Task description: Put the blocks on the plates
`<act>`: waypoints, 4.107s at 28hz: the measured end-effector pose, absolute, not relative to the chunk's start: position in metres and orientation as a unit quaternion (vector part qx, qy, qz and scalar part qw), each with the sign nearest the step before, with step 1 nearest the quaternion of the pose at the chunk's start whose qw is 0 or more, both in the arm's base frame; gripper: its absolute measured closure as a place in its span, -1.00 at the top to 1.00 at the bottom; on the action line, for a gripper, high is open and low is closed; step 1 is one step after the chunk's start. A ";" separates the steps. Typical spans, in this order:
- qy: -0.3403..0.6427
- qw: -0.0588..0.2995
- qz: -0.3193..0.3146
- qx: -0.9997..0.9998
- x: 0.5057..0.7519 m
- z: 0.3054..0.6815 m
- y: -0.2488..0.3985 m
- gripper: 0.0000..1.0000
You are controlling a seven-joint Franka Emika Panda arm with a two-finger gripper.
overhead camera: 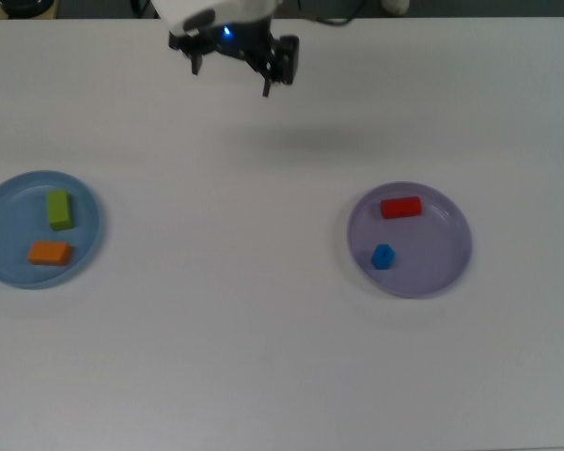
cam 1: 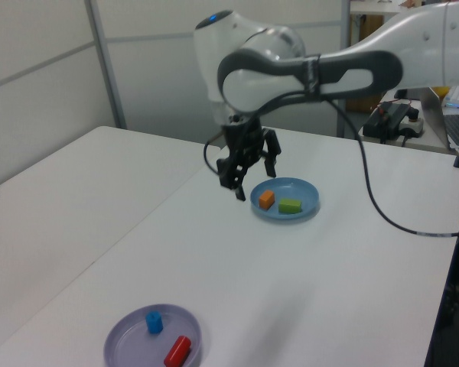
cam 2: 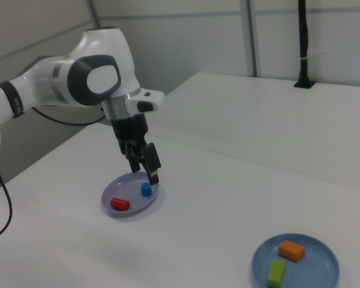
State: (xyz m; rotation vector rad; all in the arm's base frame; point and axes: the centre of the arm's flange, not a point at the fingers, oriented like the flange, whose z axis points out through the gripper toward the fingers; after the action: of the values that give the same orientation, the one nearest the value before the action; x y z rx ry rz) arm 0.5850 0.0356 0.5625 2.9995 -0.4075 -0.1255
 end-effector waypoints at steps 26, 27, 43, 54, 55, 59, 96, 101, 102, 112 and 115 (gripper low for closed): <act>-0.089 0.000 0.013 0.996 0.550 0.608 -0.045 1.00; -0.089 0.000 0.013 0.996 0.550 0.608 -0.045 1.00; -0.088 0.000 0.017 0.996 0.550 0.612 -0.047 1.00; -0.051 0.001 0.018 0.999 0.549 0.613 -0.050 1.00; -0.051 0.001 0.018 0.999 0.549 0.613 -0.050 1.00; -0.050 0.001 0.018 0.999 0.549 0.613 -0.050 1.00; -0.041 0.001 0.010 0.999 0.553 0.605 -0.042 1.00; -0.040 0.001 0.011 0.999 0.554 0.606 -0.040 1.00; -0.040 0.001 0.012 0.999 0.554 0.606 -0.040 1.00; -0.034 0.001 0.018 0.999 0.555 0.613 -0.033 1.00; -0.032 0.001 0.020 0.999 0.555 0.615 -0.031 1.00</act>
State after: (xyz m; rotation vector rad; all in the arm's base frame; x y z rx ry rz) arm 0.5549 -0.0306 0.6146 3.1374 -0.0992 0.0638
